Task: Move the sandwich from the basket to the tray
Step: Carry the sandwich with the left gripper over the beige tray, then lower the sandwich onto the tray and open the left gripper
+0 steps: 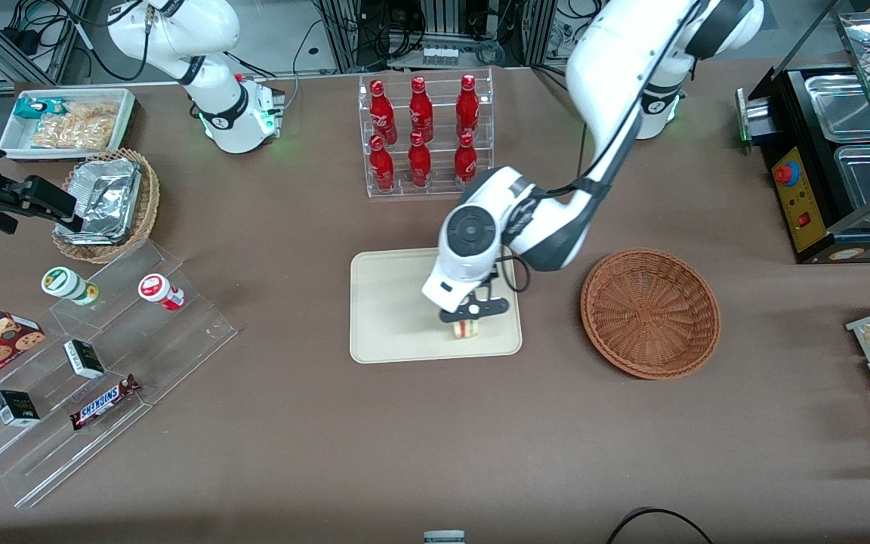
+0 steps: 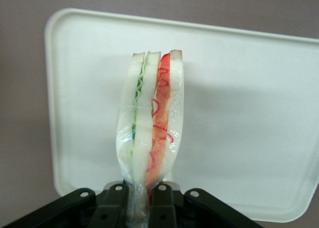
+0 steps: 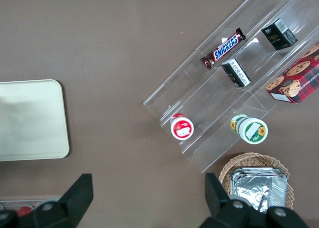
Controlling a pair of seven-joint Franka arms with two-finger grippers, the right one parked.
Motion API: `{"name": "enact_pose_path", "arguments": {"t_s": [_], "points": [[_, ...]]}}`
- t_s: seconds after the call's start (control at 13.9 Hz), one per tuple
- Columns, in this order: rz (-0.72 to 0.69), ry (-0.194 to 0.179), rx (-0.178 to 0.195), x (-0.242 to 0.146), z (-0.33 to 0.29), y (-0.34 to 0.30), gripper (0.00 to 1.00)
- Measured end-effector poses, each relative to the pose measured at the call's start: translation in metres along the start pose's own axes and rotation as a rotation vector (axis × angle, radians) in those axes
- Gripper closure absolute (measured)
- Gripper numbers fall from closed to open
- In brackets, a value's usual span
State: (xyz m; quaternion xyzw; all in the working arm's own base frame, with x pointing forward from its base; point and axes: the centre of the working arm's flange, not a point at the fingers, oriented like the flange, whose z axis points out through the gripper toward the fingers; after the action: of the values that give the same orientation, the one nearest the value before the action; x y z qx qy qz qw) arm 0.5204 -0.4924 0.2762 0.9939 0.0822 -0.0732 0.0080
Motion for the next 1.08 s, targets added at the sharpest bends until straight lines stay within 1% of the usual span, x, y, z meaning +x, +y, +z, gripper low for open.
{"name": "enact_pose_path", "arguments": {"t_s": [0.22,0.72,0.79,1.08], "points": [[0.001,0.001,-0.009,-0.003,0.013,0.018,0.85],[0.008,0.005,-0.019,-0.013,0.034,0.035,0.85],[0.005,0.006,-0.021,-0.013,0.035,0.035,0.81],[0.0,0.019,-0.037,-0.011,0.025,0.038,0.42]]}}
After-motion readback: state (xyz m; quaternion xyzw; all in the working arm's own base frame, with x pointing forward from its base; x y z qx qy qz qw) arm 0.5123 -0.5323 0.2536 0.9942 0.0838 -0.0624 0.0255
